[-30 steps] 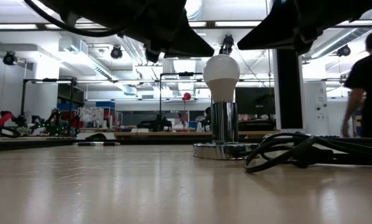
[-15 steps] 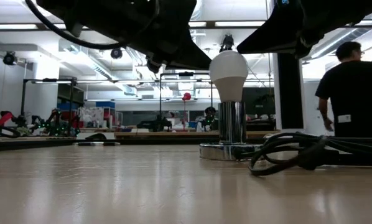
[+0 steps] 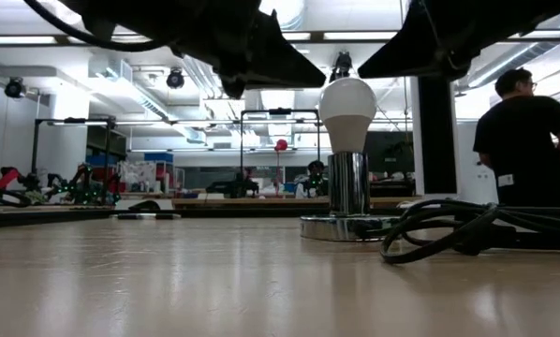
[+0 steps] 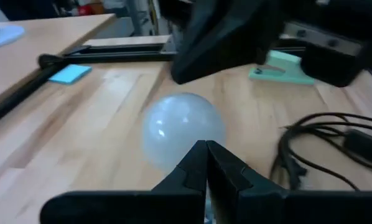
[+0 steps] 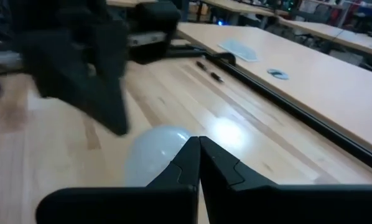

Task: Screw lightbulb
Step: Remove the lightbulb from the lamp

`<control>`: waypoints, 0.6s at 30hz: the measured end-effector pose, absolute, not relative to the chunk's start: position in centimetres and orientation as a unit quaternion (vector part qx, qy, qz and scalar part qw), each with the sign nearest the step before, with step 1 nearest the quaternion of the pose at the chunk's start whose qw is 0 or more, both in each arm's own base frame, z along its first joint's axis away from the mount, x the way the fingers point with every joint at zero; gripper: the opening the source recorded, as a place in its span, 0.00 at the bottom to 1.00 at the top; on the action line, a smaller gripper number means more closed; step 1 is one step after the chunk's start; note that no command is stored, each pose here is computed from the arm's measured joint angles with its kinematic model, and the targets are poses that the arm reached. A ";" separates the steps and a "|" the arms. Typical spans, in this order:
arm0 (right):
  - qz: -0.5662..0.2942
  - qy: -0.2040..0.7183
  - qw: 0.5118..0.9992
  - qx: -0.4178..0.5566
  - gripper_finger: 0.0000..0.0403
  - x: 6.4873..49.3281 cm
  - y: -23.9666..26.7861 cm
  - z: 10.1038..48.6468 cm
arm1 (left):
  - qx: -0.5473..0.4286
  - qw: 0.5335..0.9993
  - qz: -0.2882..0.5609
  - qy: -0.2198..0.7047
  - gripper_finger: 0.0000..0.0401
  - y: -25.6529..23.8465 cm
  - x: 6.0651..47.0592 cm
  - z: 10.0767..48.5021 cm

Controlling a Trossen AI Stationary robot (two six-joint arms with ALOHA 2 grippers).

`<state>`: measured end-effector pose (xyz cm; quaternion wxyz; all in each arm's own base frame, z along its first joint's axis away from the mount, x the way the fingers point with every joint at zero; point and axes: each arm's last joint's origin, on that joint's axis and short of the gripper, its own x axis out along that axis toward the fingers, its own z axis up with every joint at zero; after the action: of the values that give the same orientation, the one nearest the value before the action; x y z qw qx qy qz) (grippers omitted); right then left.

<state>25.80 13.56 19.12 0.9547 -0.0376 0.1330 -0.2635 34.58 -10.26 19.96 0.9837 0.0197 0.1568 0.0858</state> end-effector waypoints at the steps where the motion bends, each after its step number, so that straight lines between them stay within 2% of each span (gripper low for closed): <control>1: -0.261 0.132 0.956 -0.039 0.00 25.7 13.7 19.2 | 0.023 0.984 0.087 0.155 0.00 -10.2 34.6 20.1; 9: -0.220 0.126 0.966 -0.043 0.00 25.0 15.6 20.0 | 0.042 0.973 0.172 0.151 0.00 -9.6 34.4 20.1; 18: -0.218 0.141 0.965 -0.033 0.00 25.3 15.7 18.7 | 0.039 0.975 0.146 0.162 0.00 -9.6 35.1 18.7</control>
<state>25.26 15.70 18.71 0.9651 -0.0334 0.1412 -0.2181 35.07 -9.64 18.72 0.9751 0.0393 0.1620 0.1462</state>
